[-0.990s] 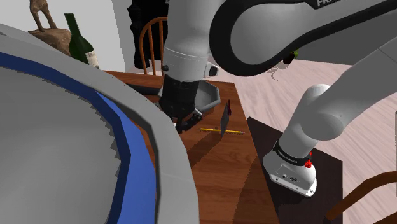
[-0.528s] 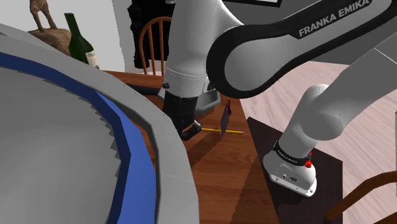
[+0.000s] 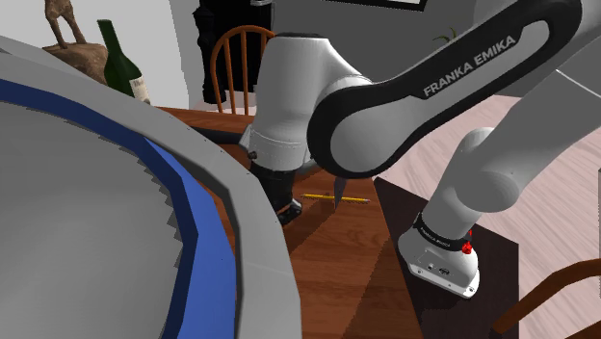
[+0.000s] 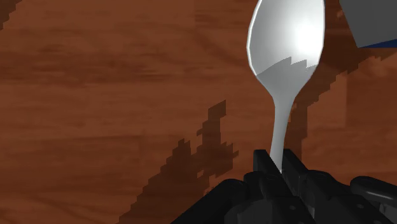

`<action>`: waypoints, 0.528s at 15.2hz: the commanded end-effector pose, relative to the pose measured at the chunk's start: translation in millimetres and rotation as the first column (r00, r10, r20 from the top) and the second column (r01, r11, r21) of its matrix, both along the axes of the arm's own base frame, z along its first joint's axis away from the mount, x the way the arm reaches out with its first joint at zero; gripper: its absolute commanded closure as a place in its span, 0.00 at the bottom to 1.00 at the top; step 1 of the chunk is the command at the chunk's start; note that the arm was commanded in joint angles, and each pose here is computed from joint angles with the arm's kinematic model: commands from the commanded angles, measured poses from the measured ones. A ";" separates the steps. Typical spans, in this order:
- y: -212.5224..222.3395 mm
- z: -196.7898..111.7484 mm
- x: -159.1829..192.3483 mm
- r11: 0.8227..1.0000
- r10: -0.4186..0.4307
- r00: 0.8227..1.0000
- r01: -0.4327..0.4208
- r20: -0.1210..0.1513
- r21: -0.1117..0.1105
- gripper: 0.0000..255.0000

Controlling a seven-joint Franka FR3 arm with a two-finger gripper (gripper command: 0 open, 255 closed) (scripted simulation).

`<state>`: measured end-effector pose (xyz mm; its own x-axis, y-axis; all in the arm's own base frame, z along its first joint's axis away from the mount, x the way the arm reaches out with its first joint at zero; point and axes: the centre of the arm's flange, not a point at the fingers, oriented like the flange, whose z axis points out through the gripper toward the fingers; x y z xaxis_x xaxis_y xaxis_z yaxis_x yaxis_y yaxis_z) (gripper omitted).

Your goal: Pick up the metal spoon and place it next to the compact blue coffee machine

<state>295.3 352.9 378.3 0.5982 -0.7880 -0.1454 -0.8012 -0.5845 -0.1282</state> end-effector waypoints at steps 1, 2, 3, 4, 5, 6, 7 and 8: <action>0.6 -10.9 0.1 1.000 0.000 1.000 0.000 0.001 0.001 1.00; 0.6 -16.2 0.1 1.000 0.000 1.000 0.000 0.001 0.001 1.00; 0.6 -21.5 0.1 1.000 0.000 1.000 0.000 0.001 0.001 1.00; 0.6 -26.8 0.1 1.000 0.000 1.000 0.000 0.001 0.001 1.00; 0.6 -31.6 0.1 1.000 0.000 1.000 0.000 0.001 0.001 1.00; 0.6 -31.6 0.1 1.000 0.000 1.000 0.000 0.001 0.001 1.00; 0.6 -31.6 0.1 1.000 0.000 1.000 0.000 0.000 0.001 1.00; 0.6 -31.6 0.1 1.000 0.000 1.000 0.000 0.001 0.001 1.00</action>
